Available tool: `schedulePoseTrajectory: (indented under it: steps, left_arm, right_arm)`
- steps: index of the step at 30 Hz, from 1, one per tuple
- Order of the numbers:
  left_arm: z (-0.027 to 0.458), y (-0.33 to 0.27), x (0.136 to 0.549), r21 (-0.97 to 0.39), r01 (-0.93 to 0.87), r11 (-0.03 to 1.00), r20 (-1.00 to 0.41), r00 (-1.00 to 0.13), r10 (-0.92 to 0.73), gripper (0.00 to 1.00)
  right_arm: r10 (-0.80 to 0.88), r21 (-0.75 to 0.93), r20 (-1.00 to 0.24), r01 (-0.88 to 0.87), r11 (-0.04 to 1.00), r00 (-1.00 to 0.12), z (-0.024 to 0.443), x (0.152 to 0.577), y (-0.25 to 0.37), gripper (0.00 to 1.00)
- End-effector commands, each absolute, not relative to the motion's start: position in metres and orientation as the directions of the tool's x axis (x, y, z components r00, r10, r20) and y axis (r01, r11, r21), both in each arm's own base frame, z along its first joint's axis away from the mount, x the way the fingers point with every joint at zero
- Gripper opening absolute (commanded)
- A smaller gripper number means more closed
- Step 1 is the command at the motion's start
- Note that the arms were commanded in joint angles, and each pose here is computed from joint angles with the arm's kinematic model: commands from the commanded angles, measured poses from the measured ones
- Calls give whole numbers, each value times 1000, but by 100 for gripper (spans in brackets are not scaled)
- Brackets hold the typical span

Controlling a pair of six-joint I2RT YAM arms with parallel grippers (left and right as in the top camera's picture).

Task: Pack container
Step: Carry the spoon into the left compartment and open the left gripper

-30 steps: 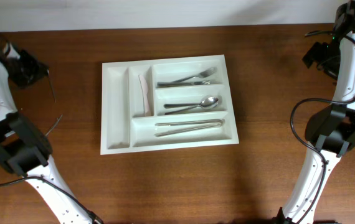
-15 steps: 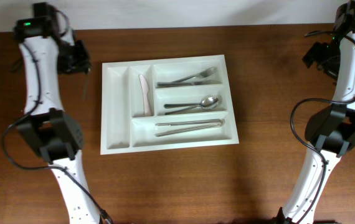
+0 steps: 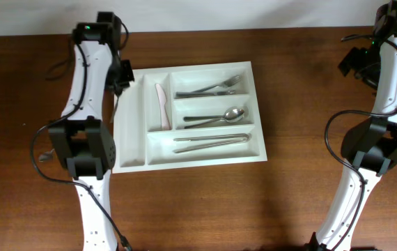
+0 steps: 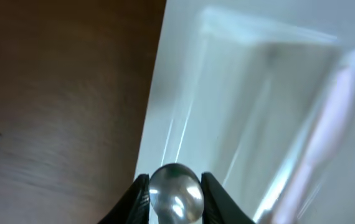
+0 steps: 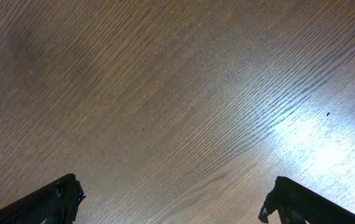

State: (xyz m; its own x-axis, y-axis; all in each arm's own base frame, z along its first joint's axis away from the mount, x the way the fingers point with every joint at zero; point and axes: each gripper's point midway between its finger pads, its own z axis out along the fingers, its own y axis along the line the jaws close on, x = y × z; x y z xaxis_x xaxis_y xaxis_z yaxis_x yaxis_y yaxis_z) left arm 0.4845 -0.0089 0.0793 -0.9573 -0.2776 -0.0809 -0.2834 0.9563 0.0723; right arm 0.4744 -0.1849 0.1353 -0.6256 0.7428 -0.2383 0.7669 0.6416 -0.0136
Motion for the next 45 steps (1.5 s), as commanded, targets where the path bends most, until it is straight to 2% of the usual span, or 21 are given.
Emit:
schedulePoseTrajectory:
  steps: [1,9,10,15,16,18,19,20,24,28,32,36,40,45]
  left_arm:
    - [59,-8,472,95,-335,937,-37,-942,-333,2]
    - [39,-13,460,98,-327,940,21,-944,-330,2]
    - [39,-13,460,96,-326,940,21,-944,-330,6]
    - [39,-18,459,73,-327,942,31,-943,-330,42]
    - [39,-19,459,66,-327,943,34,-943,-330,46]
    - [39,-20,459,63,-328,943,36,-943,-330,44]
    - [39,-19,459,63,-328,943,36,-943,-330,38]
    - [39,-20,459,62,-328,943,35,-943,-330,36]
    - [39,-19,459,63,-328,943,36,-943,-330,38]
    - [49,-14,468,52,-318,947,1,-948,-319,47]
    - [88,10,488,15,-366,931,-95,-927,-363,48]
    - [147,43,501,-31,-425,905,-213,-881,-422,48]
    - [193,72,496,-68,-496,866,-294,-819,-492,48]
    - [211,105,481,-54,-598,799,-317,-749,-582,48]
  right_arm:
    - [737,14,-286,767,642,-612,159,475,-186,99]
    - [737,14,-286,767,642,-612,159,475,-186,99]
    - [737,14,-286,767,642,-612,159,475,-186,99]
    - [737,14,-286,767,642,-612,159,475,-186,99]
    - [737,14,-286,767,642,-612,159,475,-186,99]
    - [737,14,-286,767,642,-612,159,475,-186,99]
    - [737,14,-286,767,642,-612,159,475,-186,99]
    - [737,14,-286,767,642,-612,159,475,-186,99]
    - [737,14,-286,767,642,-612,159,475,-186,99]
    - [737,14,-286,767,642,-612,159,475,-186,99]
    - [737,14,-286,767,642,-612,159,475,-186,99]
    - [737,14,-286,767,642,-612,159,475,-186,99]
    - [737,14,-286,767,642,-612,159,475,-186,99]
    - [737,14,-286,767,642,-612,159,475,-186,99]
